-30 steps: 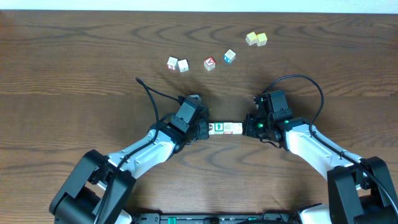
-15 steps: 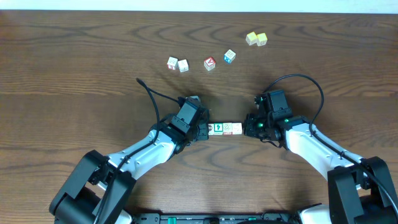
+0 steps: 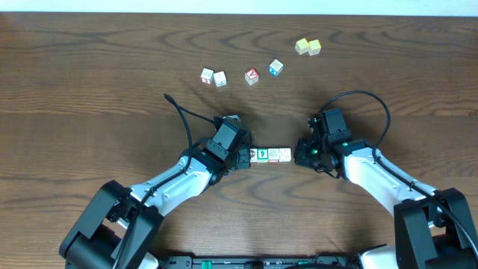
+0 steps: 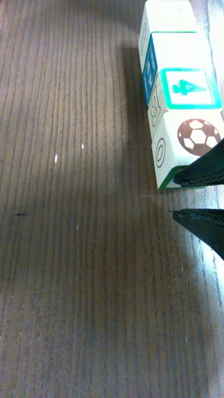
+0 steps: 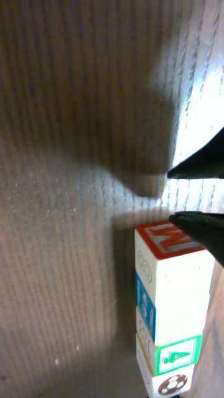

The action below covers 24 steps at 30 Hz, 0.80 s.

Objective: Lift 4 blocks
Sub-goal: 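Open both grippers and pull them outward from the row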

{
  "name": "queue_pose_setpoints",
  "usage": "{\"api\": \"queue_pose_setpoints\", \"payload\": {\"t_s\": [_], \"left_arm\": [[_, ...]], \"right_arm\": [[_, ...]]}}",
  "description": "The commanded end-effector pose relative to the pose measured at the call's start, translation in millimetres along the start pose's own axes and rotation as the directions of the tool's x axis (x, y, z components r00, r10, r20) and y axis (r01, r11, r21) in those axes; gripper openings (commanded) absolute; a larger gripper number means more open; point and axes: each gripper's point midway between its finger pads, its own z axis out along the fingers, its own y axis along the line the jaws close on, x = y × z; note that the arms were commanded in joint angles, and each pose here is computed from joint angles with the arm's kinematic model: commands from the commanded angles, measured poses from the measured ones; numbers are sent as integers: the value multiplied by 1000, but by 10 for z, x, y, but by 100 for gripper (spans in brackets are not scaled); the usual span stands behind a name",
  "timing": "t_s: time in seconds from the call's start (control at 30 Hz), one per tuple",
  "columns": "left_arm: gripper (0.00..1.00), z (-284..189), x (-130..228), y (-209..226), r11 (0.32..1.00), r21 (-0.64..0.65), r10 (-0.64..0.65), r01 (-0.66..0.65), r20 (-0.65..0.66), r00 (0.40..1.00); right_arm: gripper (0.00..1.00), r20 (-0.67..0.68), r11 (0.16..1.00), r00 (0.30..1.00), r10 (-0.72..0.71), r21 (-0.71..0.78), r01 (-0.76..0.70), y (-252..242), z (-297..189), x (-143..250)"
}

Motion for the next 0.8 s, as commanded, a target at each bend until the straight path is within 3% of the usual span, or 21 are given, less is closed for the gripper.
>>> {"api": "queue_pose_setpoints", "payload": {"t_s": [0.0, 0.17, 0.23, 0.5, 0.6, 0.77], "left_arm": [[15, -119, -103, -13, 1000, -17, 8, -7, 47, 999], [16, -237, -137, 76, 998, -67, 8, -3, 72, 997], [17, -304, -151, 86, 997, -75, 8, -2, 81, 997], [43, -778, -280, 161, 997, -70, -24, 34, 141, 990], [59, -1030, -326, 241, 996, -67, -50, 63, 171, 984], [67, -1464, -335, 373, 993, -54, -88, 103, 226, 970]], "right_arm": [[18, 29, 1000, 1000, 2, 27, -3, 6, -64, -122], [27, 22, 996, 1000, 9, 89, -11, -59, -132, -147], [41, 14, 995, 1000, 8, 95, -10, -48, -163, -155], [99, -15, 990, 1000, 8, 142, -6, -3, -466, -173], [99, -10, 990, 1000, 6, 139, -4, 41, -661, -148], [99, 23, 993, 999, -26, 115, 23, 100, -1084, 1]]}}
